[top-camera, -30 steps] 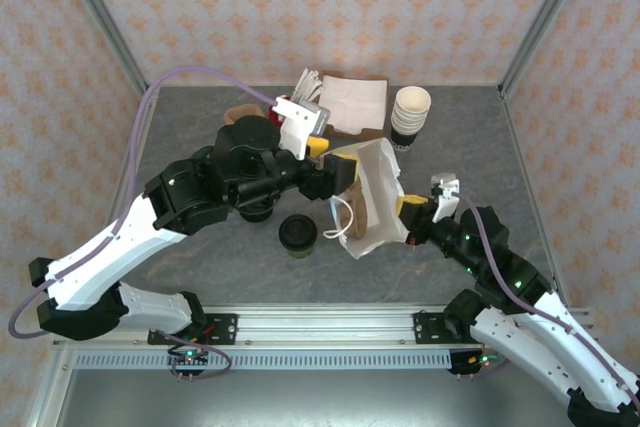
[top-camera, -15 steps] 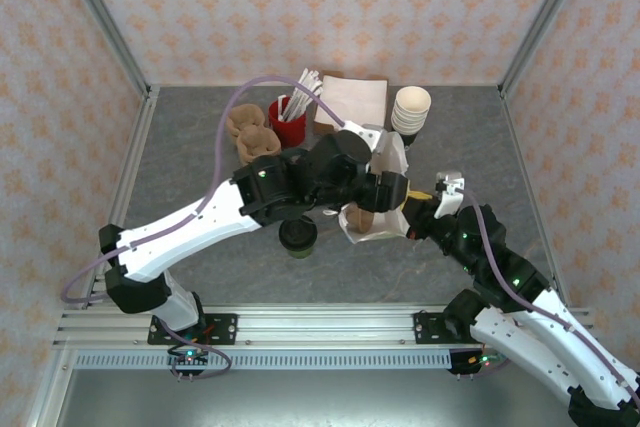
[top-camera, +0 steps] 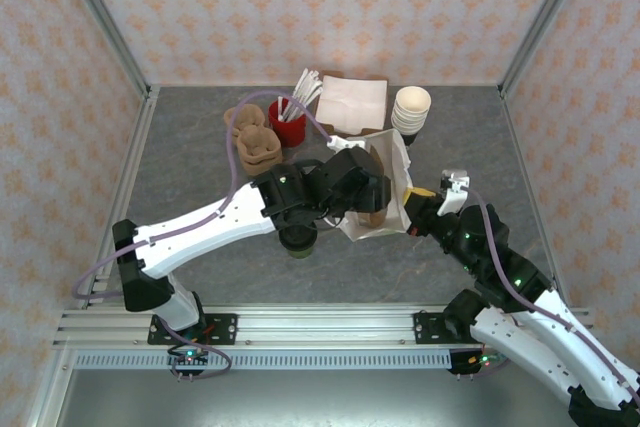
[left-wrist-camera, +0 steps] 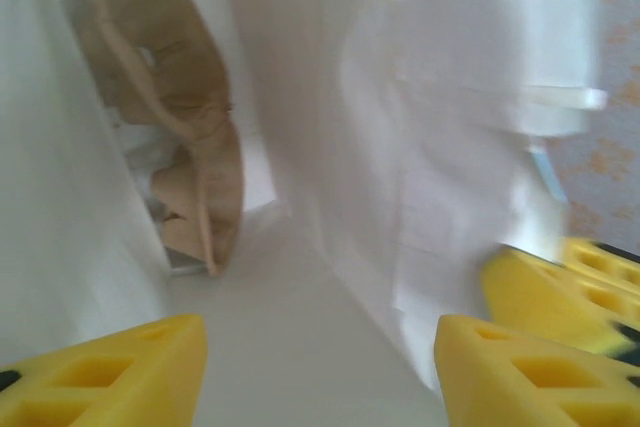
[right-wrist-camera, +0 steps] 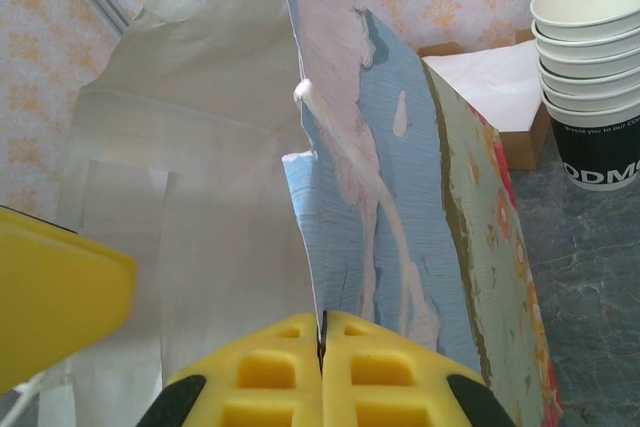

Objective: Pack the takeout coffee

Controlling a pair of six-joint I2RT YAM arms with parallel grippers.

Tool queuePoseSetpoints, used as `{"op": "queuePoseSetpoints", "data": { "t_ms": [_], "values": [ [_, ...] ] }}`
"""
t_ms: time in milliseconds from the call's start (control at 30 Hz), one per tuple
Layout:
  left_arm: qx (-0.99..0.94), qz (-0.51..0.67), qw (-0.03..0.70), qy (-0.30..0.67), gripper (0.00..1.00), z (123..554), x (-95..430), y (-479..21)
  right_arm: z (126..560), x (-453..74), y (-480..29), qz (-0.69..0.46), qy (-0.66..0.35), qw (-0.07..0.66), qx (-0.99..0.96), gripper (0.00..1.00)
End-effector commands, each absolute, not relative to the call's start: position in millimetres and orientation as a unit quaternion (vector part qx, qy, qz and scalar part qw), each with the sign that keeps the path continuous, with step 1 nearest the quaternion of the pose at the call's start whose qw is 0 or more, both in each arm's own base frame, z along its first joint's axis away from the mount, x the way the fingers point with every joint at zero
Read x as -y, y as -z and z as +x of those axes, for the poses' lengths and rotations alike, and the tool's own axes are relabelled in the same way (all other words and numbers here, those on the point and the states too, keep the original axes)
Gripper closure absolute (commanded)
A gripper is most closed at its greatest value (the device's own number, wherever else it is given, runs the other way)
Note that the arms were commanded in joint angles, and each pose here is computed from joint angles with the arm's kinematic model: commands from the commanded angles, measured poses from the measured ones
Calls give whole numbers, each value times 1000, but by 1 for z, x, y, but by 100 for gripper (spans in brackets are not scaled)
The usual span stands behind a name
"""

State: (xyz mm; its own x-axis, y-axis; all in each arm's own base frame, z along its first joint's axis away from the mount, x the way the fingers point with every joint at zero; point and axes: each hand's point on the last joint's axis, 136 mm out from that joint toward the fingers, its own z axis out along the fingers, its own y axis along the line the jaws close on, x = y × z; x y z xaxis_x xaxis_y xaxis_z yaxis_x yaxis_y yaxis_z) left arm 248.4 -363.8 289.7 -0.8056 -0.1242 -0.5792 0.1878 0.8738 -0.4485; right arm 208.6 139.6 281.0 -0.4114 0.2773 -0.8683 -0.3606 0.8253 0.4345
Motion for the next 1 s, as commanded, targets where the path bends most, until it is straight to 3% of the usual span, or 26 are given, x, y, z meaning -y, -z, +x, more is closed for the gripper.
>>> {"op": "queuePoseSetpoints", "data": {
  "t_ms": [0, 200, 500, 633, 833, 967],
  "values": [
    [-931, -23, 309, 194, 43, 265, 345, -259, 209, -139, -307, -6, -324, 566, -758, 100],
    [-929, -47, 311, 197, 52, 281, 355, -247, 210, -142, -306, 8, -341, 561, -755, 100],
    [-932, -55, 308, 184, 55, 299, 375, -227, 210, -146, -302, 17, -357, 552, -753, 100],
    [-933, -61, 306, 180, 54, 305, 382, -218, 209, -147, -301, 26, -368, 548, -751, 100],
    [-939, -67, 305, 146, 43, 319, 382, -198, 210, -149, -296, 46, -385, 539, -748, 100],
    [-941, -67, 301, 136, 44, 325, 381, -189, 212, -147, -293, 60, -387, 535, -748, 100]
  ]
}}
